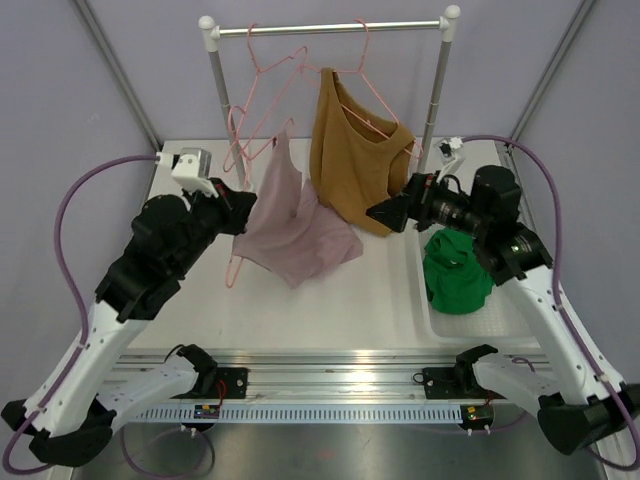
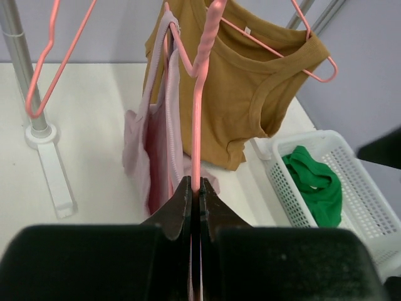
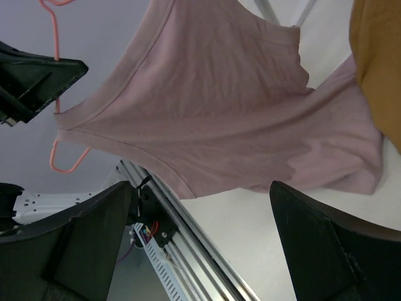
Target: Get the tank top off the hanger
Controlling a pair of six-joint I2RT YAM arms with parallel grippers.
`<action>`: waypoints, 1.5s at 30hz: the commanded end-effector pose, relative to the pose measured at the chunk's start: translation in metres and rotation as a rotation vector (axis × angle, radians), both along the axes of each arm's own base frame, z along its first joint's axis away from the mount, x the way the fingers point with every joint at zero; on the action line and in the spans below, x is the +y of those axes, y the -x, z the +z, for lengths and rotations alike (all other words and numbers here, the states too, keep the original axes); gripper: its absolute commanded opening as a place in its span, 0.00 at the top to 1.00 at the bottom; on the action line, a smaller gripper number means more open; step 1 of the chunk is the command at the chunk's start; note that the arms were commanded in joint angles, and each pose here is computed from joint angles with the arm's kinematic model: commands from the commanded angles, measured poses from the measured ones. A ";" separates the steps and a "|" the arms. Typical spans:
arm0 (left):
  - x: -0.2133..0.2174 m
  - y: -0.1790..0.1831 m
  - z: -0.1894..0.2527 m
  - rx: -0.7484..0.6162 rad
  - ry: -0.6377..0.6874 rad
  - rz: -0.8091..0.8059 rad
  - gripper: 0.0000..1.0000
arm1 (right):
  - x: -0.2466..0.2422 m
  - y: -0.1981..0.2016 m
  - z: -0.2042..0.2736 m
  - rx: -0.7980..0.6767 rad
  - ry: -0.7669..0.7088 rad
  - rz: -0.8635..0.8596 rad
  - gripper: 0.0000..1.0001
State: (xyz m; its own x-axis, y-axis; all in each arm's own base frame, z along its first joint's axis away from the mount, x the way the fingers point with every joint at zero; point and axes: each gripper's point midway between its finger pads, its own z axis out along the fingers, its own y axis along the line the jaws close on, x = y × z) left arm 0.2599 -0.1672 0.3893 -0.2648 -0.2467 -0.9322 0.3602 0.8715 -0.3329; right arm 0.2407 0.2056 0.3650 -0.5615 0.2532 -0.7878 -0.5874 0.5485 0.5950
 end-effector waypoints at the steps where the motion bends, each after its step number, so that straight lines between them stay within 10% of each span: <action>1: 0.007 0.029 0.012 -0.022 0.105 -0.039 1.00 | 0.047 -0.015 0.014 -0.077 -0.075 0.098 0.01; 10: 0.091 0.102 0.060 -0.111 0.077 0.079 1.00 | 0.121 -0.030 -0.009 -0.049 -0.107 0.124 0.01; 21: 0.002 0.110 0.007 -0.084 0.216 -0.329 1.00 | 0.156 -0.012 0.017 -0.092 -0.239 0.181 0.03; 45: -0.020 0.100 -0.008 -0.069 0.374 -0.371 1.00 | 0.165 -0.051 -0.051 -0.077 -0.032 0.069 0.16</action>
State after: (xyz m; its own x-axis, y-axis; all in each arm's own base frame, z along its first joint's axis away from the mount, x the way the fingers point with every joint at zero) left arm 0.1656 -0.1824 0.3476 -0.4029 -0.4236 -0.8113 0.5746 0.5729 -0.5845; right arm 0.2866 0.3665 0.2837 -0.5909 0.2071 -0.7797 -0.6173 0.5062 0.6022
